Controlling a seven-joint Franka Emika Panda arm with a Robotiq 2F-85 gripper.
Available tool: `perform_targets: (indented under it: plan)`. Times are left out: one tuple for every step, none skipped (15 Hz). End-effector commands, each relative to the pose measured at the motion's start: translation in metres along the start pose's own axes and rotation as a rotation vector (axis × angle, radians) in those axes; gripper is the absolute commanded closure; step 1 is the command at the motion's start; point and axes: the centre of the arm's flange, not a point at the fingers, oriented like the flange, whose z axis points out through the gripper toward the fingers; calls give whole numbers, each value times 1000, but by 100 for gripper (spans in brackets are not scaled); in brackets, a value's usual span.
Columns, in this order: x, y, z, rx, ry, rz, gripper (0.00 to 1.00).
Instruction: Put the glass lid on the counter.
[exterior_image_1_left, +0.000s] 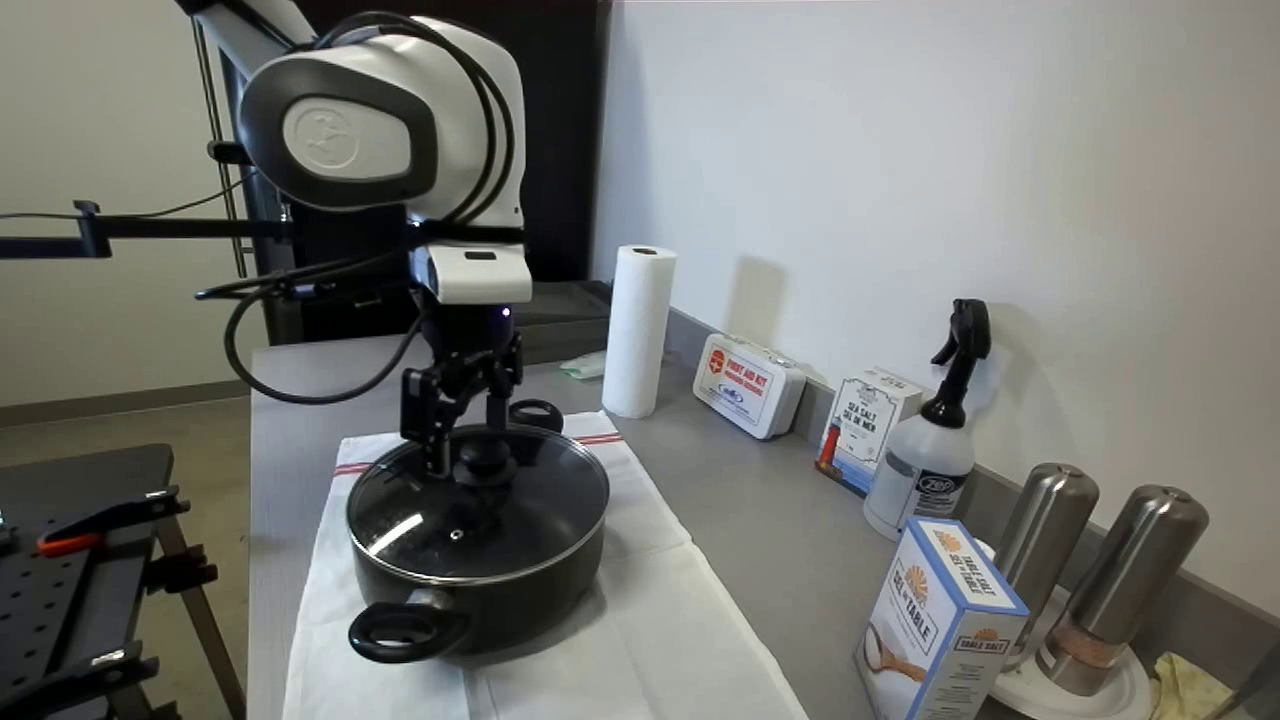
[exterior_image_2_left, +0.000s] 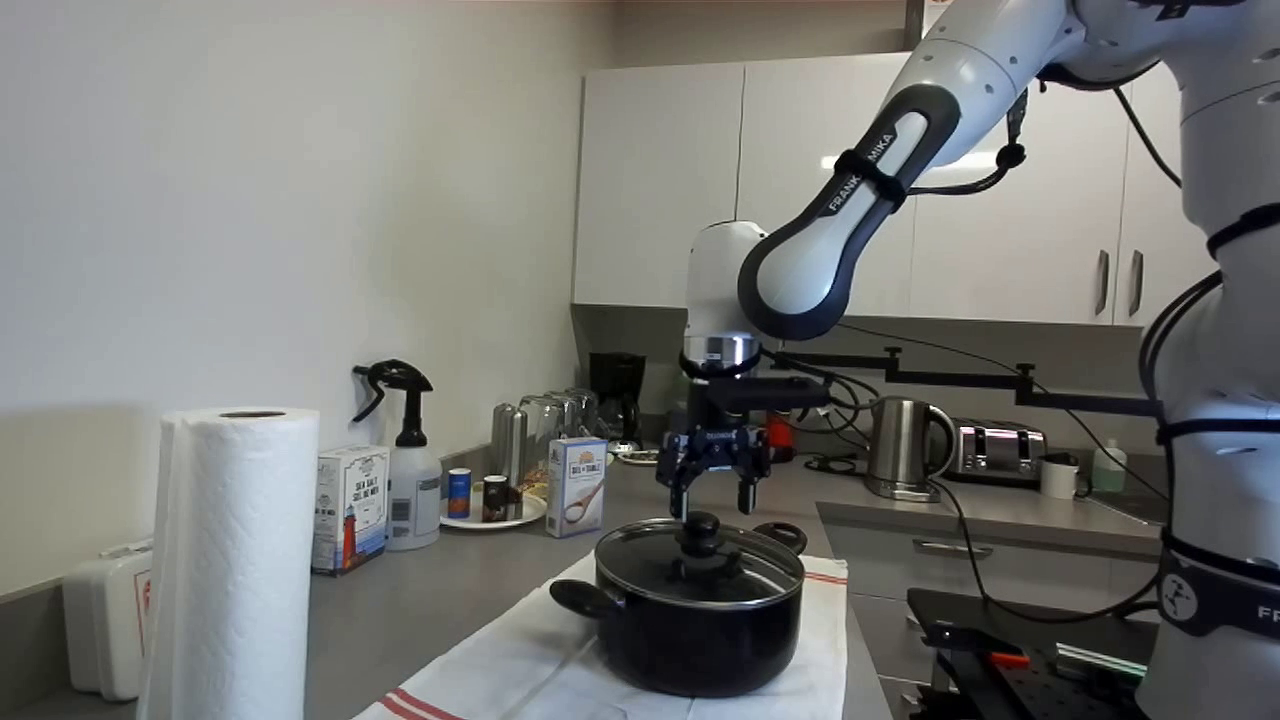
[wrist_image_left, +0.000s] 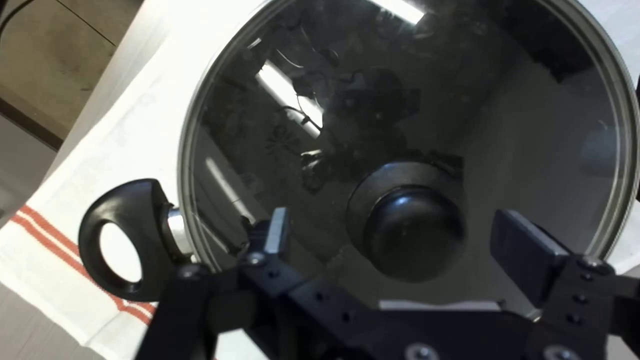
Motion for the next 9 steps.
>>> perform_targets:
  plan:
    - [5, -10, 5, 5, 22, 8, 25]
    - [5, -10, 5, 5, 22, 7, 28]
    - [5, -11, 5, 6, 23, 7, 33]
    - [5, -12, 4, 8, 23, 6, 41]
    - [5, -12, 4, 8, 24, 5, 48]
    - [5, -12, 3, 11, 25, 4, 55]
    - [5, -14, 2, 14, 28, 3, 65]
    - [4, -15, 1, 17, 29, 0, 72]
    - [4, -15, 1, 18, 28, 0, 75]
